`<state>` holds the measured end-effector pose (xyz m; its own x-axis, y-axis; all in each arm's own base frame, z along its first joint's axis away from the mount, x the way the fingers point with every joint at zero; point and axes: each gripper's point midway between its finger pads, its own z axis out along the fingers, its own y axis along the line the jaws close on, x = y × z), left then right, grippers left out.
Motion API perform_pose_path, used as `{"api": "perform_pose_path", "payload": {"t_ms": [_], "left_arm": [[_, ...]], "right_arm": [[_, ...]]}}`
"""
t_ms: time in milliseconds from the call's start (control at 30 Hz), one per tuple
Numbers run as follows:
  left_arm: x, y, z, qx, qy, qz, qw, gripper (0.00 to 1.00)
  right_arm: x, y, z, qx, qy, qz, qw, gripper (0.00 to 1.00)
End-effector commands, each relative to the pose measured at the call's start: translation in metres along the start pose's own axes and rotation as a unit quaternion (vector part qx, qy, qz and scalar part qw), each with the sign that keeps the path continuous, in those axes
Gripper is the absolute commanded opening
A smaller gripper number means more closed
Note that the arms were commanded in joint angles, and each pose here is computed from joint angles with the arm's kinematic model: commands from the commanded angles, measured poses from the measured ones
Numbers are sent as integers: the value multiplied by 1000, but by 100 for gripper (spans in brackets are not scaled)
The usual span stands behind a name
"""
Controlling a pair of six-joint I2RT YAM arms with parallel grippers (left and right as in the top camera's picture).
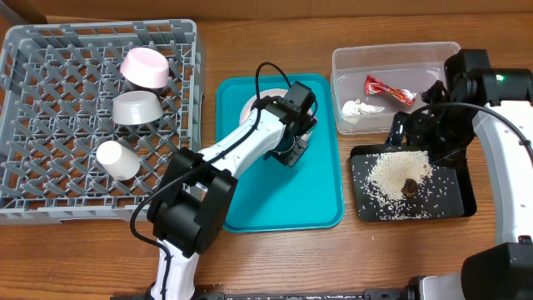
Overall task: Sort waste into correct bins and load items into the dishwasher
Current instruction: 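Reach the left gripper to the large white plate and grasp its rim, then lift the large plate and stand it upright in the rack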
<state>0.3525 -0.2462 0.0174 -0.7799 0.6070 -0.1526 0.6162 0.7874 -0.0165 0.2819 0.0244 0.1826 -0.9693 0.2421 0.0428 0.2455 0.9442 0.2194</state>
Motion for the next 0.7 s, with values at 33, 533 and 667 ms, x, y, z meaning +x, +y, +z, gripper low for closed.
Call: {"api": "perform_pose_path", "payload": {"t_ms": [33,533,667], "left_arm": [[0,-4,1,5,1,-5,1000,7],[-52,13,-140,4,-124,-110,986,4],[-56,43,-204,13,-197,-169,966,4]], "right_arm": [[1,2,-9,-2,-18,-6,1000,100],[2,2,-9,-2,-16,-5,1000,100],[2,2,-9,-2,-15,-5,1000,100]]}}
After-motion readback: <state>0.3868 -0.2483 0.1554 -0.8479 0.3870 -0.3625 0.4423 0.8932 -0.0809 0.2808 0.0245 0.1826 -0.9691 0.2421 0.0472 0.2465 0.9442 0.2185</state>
